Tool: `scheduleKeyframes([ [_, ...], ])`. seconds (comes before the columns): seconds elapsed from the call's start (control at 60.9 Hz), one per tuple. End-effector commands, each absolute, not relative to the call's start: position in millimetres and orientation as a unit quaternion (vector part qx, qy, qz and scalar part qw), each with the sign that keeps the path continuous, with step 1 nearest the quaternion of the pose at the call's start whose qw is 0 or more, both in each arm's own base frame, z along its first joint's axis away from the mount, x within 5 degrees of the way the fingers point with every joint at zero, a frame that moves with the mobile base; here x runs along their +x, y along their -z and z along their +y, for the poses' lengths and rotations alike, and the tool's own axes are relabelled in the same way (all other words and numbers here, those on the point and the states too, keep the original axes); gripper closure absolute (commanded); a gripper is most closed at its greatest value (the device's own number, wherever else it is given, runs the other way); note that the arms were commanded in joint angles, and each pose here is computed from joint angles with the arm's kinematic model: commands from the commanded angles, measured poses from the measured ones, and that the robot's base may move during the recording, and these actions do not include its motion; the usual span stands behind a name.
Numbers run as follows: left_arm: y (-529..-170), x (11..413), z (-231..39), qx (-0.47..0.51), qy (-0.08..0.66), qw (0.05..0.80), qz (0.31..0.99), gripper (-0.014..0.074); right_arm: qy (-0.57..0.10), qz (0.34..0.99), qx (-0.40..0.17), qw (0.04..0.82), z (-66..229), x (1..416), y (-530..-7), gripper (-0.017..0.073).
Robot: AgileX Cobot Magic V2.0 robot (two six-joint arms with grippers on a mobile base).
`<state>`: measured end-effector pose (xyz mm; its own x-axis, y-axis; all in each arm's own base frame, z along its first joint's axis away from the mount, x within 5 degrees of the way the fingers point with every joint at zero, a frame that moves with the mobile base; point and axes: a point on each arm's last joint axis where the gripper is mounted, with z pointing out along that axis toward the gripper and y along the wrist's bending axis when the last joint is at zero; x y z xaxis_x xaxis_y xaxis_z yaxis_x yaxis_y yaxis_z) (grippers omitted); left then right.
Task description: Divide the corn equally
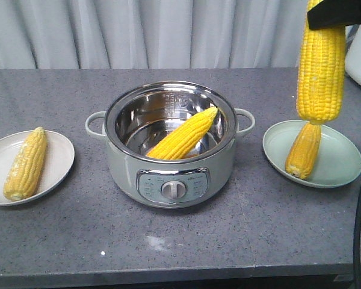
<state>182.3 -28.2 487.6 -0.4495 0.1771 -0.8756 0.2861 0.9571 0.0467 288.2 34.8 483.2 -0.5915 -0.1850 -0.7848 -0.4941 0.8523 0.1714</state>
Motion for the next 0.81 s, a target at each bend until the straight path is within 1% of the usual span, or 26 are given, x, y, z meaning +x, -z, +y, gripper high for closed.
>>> scheduleKeyframes([
  [0.0,-500,179,-29,0.129,0.061,0.545,0.826,0.0004,-0.196,0.858,-0.200,0.430,36,276,-494,0.0389],
  [0.197,-497,183,-32,0.141,0.072,0.535,0.830,0.0004,-0.196,0.858,-0.196,0.432,36,278,-493,0.0386],
  [0.427,-485,213,-58,0.249,0.165,0.517,0.802,0.0004,-0.196,0.858,-0.196,0.433,36,278,-493,0.0384],
  [0.575,-467,243,-68,0.283,0.203,0.488,0.800,0.0004,-0.196,0.858,-0.196,0.432,36,278,-493,0.0380],
  [0.674,-456,260,-82,0.306,0.212,0.462,0.805,0.0004,-0.196,0.858,-0.196,0.432,36,278,-493,0.0379],
  [0.789,-449,279,-107,0.349,0.229,0.434,0.798,0.0004,-0.196,0.858,-0.197,0.431,36,278,-492,0.0376],
])
